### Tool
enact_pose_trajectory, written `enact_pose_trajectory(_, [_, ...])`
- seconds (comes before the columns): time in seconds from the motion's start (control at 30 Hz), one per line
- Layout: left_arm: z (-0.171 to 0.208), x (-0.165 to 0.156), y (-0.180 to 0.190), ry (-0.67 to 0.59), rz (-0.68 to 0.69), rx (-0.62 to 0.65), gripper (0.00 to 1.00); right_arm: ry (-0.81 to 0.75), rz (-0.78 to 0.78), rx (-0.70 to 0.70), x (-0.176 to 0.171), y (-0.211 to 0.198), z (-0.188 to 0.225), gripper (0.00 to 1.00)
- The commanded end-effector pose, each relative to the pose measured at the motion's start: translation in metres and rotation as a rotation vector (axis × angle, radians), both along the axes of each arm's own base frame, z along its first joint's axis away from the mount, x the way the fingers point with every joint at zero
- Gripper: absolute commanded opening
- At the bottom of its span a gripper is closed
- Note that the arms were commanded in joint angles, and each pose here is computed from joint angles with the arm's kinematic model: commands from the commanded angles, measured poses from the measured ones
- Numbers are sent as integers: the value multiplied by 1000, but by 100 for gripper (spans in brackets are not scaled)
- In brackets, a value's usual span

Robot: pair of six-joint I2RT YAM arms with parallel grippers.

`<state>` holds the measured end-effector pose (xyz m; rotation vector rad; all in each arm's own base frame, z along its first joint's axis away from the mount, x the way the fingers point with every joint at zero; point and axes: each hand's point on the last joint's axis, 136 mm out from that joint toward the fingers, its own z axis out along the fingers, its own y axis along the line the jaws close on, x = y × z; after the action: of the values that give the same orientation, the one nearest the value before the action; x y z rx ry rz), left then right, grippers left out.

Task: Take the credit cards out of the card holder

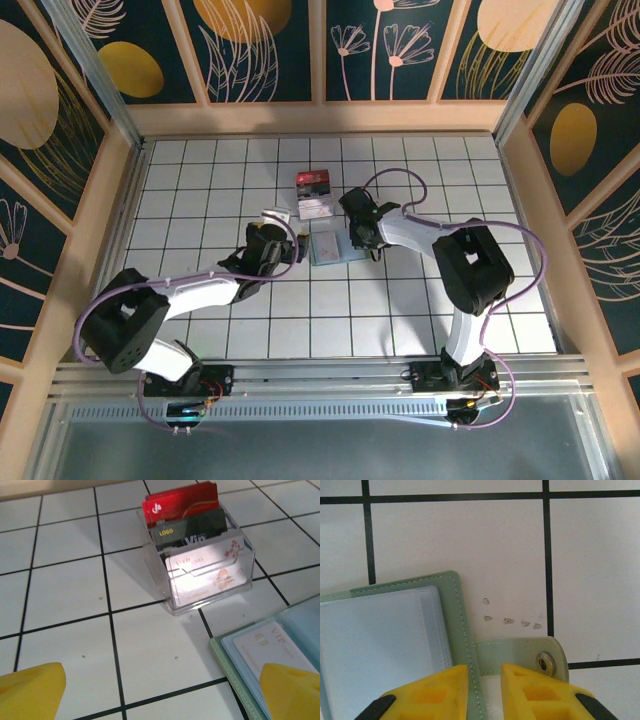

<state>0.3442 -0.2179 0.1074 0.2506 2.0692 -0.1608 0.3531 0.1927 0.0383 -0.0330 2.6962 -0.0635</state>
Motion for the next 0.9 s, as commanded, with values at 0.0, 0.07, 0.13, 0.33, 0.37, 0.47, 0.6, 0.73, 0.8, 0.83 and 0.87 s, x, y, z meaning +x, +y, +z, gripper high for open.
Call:
enact_pose_trajectory(0.0, [5, 7, -16, -20, -27, -23, 99, -7, 5, 6, 3, 1, 2, 24])
enact_pose_trajectory(0.07, [-3, 8, -19, -7, -33, -5, 99, -20, 1, 14, 4, 1, 11, 24])
enact_pose_trajectory(0.13, [-9, 8, -23, 0, -40, 12, 99, -35, 1, 26, 6, 2, 21, 24])
enact_pose_trajectory(0.33, [-19, 12, -35, 10, -61, 50, 99, -94, -19, 87, 9, 7, 53, 20])
enact_pose_trajectory(0.37, [-22, 12, -35, 14, -57, 56, 99, -106, -22, 103, 9, 8, 59, 20])
enact_pose_trajectory(0.47, [-30, 14, -31, 27, -24, 74, 99, -130, -19, 167, 10, 16, 73, 20])
enact_pose_trajectory(0.6, [-43, 15, -26, 56, 16, 80, 99, -129, 8, 258, 9, 31, 81, 20])
enact_pose_trajectory(0.73, [-51, 17, -26, 74, 39, 69, 99, -89, 46, 338, 7, 50, 75, 19])
enact_pose_trajectory(0.8, [-54, 18, -27, 83, 43, 69, 99, -67, 62, 373, 7, 58, 70, 18])
enact_pose_trajectory(0.83, [-57, 18, -27, 90, 46, 71, 99, -59, 71, 393, 6, 63, 68, 18])
enact_pose_trajectory(0.87, [-60, 18, -27, 98, 47, 75, 99, -45, 80, 411, 5, 68, 65, 18])
